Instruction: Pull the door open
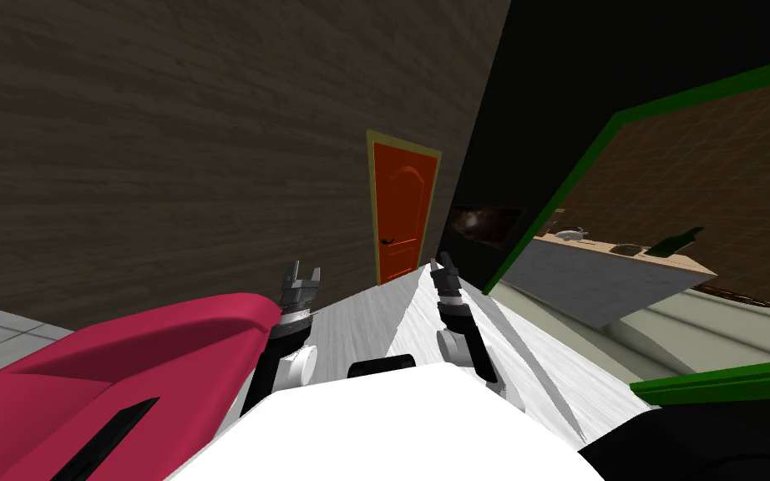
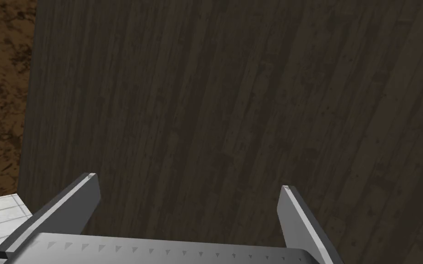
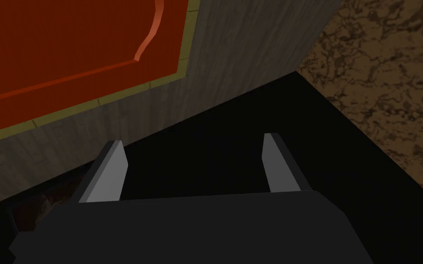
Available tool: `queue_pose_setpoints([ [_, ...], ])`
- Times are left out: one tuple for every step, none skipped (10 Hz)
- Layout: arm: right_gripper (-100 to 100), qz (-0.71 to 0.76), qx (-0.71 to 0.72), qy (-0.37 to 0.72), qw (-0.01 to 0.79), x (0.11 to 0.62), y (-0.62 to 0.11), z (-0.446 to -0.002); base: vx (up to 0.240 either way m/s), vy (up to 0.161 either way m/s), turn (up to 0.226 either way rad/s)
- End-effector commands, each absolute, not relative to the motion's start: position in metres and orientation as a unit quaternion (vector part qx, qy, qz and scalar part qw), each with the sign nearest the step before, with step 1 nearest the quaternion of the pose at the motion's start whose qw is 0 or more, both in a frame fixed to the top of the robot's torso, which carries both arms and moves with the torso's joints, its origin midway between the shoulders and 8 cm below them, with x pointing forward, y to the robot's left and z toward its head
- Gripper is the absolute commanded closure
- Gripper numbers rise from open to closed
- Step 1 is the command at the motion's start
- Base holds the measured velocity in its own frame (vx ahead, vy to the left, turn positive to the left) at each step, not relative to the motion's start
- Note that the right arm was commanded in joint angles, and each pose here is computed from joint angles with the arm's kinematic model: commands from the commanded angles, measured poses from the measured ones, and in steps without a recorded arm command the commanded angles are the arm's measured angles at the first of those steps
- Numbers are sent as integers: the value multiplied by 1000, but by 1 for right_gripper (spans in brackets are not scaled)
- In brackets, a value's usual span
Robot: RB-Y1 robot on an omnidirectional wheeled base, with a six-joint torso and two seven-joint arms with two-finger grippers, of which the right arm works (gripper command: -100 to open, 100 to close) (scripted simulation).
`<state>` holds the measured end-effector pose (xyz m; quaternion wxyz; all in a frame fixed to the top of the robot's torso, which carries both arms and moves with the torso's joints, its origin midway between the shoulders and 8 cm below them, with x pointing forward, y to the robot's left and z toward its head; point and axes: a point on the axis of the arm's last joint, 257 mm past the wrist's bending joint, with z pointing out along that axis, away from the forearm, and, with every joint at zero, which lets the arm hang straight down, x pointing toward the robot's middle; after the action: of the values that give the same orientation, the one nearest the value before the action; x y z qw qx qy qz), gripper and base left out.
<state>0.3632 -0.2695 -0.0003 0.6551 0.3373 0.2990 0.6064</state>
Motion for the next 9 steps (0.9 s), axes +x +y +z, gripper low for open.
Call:
queue_pose_setpoints([
  [-100,606,340,307,650,369,-269,-11,-3,-6,87],
  [-100,605,342,310,649,371,-269,-14,107,0,52],
  [-100,605,344,316,645,375,-268,-22,135,-15,53],
  [-100,604,345,319,643,377,-268,-27,114,-27,49],
  [-100,603,349,327,639,383,-268,-37,152,-7,92],
  [-100,602,350,330,636,385,-268,-42,145,-1,77],
  [-100,602,353,335,634,388,-268,-48,95,-14,52],
  [-100,601,355,339,631,391,-268,-55,83,-10,53],
  [-100,600,357,344,628,394,-268,-61,80,6,56],
])
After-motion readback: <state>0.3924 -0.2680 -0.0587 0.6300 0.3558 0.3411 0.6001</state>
